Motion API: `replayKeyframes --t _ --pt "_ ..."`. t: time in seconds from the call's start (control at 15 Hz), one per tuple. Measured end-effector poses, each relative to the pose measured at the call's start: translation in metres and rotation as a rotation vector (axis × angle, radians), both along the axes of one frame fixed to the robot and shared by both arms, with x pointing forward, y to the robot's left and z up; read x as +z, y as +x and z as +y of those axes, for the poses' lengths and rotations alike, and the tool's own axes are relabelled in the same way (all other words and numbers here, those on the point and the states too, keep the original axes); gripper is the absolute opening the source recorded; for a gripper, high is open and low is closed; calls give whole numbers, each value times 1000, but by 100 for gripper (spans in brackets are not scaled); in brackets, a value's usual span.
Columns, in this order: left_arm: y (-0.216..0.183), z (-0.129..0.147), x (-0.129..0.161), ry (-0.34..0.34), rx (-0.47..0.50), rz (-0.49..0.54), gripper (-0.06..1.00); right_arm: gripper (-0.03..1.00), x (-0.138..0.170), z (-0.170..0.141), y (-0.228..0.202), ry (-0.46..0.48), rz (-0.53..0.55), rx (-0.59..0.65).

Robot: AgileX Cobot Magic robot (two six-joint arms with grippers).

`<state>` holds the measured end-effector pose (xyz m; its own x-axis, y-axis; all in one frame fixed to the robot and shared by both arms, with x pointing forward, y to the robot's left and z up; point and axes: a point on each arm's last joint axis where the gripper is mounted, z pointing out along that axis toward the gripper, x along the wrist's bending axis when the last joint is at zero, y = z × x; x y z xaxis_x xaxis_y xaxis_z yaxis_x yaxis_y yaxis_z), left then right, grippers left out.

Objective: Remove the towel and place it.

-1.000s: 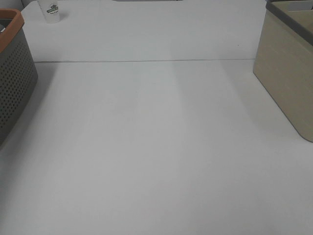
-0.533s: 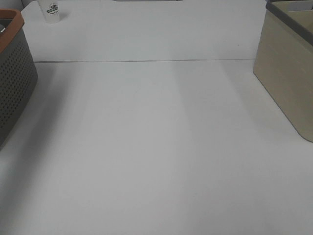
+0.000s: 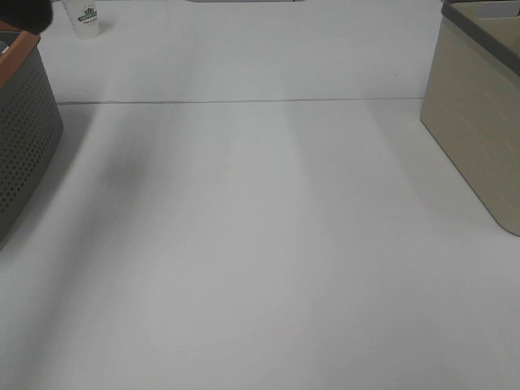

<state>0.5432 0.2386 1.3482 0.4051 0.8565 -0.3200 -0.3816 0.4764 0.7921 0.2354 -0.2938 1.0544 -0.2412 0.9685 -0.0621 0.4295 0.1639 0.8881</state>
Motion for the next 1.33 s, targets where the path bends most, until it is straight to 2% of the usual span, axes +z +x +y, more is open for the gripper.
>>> replayKeyframes --t 0.2,0.27,0.4,0.6,0.8,1.0,1.2,1.27,1.33 --pt "20 -21 -17 26 -35 95 0 67 8 3 13 4 22 10" --pt "35 -48 -40 103 -63 209 0 67 15 8 27 21 -4 38" --pt "43 -76 -65 198 -95 271 0 67 21 12 38 25 -48 72" --pt "47 -109 -98 261 -171 314 0 67 30 19 53 84 -95 105" --pt "49 -120 -128 314 -196 370 0 67 32 27 69 102 -90 165" --pt "50 -124 -174 351 -233 433 0 67 28 37 89 11 -77 288" --pt "47 -127 -207 372 -263 493 0 65 21 50 111 30 -23 412" --pt "42 -135 -217 427 -283 501 0 64 12 58 130 56 25 479" --pt "39 -141 -217 452 -296 490 0 64 6 62 142 66 45 511"
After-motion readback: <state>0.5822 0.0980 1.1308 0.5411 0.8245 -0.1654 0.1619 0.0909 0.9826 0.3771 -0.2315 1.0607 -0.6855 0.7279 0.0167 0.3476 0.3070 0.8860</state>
